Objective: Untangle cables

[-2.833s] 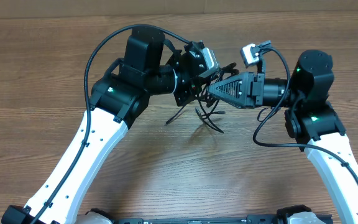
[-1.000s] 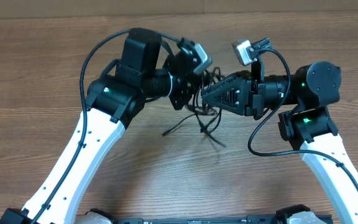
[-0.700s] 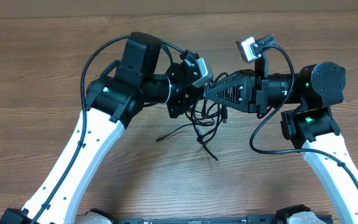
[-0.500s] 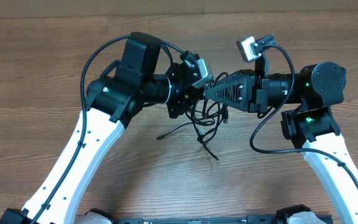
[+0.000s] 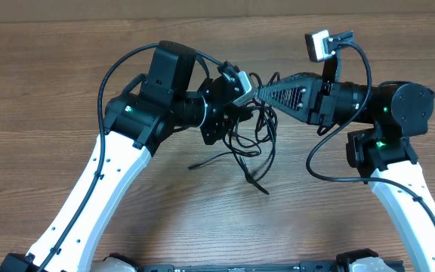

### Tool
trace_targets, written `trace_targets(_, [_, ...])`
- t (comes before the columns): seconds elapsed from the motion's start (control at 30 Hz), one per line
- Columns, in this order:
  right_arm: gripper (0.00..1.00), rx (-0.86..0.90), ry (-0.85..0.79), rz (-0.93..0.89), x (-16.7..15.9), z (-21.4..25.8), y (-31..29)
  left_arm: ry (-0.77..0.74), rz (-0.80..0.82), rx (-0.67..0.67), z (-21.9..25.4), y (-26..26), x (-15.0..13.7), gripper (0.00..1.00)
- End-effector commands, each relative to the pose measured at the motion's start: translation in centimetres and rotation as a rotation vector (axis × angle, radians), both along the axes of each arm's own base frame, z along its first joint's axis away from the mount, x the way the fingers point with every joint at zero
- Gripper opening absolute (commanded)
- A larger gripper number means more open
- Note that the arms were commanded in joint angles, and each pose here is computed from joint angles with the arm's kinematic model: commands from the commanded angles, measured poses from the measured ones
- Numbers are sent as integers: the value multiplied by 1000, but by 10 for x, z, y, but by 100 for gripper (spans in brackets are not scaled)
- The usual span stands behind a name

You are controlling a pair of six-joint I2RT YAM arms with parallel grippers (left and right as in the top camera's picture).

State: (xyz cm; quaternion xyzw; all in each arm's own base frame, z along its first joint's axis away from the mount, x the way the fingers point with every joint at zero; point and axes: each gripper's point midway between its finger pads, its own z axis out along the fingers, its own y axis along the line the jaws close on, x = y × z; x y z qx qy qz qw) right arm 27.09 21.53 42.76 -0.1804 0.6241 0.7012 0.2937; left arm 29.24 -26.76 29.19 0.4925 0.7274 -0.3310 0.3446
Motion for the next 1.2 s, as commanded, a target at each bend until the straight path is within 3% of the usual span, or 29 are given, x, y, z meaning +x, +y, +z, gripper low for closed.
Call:
trace_targets(0.0, [19, 64, 10, -83, 8, 20, -7, 1, -13, 36, -8, 4, -2, 4])
trace_targets(0.43, [26, 106, 111, -205, 36, 16, -13, -88, -288, 57, -17, 7, -42, 4])
trace_targets(0.83, [27, 99, 160, -227, 48, 5, -13, -166, -337, 45, -13, 5, -42, 4])
trace_targets(0.97, [36, 94, 133, -252, 53, 3, -14, -182, -352, 34, -11, 5, -44, 4])
trace_targets(1.17, [36, 36, 181, -330, 70, -20, -22, -224, -359, 40, -5, 7, -46, 4])
